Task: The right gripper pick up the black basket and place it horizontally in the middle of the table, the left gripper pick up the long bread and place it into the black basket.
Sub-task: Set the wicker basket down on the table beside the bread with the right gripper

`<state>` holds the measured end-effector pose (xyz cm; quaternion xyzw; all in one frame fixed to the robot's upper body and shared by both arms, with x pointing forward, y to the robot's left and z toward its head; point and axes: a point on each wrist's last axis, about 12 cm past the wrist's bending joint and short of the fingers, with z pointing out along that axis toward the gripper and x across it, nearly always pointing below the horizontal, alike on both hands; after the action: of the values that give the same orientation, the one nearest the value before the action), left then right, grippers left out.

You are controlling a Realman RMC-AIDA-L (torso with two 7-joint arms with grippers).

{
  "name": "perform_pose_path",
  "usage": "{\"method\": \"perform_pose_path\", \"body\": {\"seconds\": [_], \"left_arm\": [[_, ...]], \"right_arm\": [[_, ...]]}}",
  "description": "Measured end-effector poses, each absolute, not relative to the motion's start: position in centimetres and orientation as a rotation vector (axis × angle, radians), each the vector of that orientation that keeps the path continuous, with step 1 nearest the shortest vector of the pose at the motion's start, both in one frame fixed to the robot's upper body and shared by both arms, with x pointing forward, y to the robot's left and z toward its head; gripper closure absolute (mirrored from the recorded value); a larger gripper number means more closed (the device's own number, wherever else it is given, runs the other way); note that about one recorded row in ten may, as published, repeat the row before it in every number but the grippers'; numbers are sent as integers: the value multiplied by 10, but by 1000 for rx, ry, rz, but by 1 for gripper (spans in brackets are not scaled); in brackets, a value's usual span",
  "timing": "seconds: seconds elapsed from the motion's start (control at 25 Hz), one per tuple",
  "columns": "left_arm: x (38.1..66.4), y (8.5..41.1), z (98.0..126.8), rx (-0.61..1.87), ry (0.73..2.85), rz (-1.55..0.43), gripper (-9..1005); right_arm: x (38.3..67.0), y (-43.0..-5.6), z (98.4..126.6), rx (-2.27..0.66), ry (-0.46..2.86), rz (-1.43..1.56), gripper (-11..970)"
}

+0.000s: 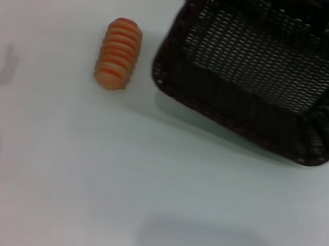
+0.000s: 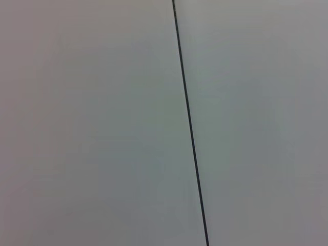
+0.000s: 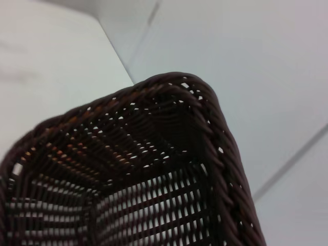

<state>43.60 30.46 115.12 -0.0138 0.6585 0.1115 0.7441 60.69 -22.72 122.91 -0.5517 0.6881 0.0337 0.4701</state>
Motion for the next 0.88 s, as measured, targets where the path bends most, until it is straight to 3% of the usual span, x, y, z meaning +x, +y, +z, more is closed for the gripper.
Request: {"method": "perform_pose_path", "body": {"seconds": [0.24, 0.48, 0.88], "left_arm": [[435, 304, 1150, -36, 1447, 240, 186], [437, 304, 1152, -29, 1440, 243, 186], [435, 304, 1151, -35, 1442, 242, 186]], "right_arm": [[611, -212, 1222, -1422, 1676, 246, 811], [595, -195, 1213, -1594, 1685, 380, 811], [596, -220, 1205, -1535, 1818, 285, 810]]}}
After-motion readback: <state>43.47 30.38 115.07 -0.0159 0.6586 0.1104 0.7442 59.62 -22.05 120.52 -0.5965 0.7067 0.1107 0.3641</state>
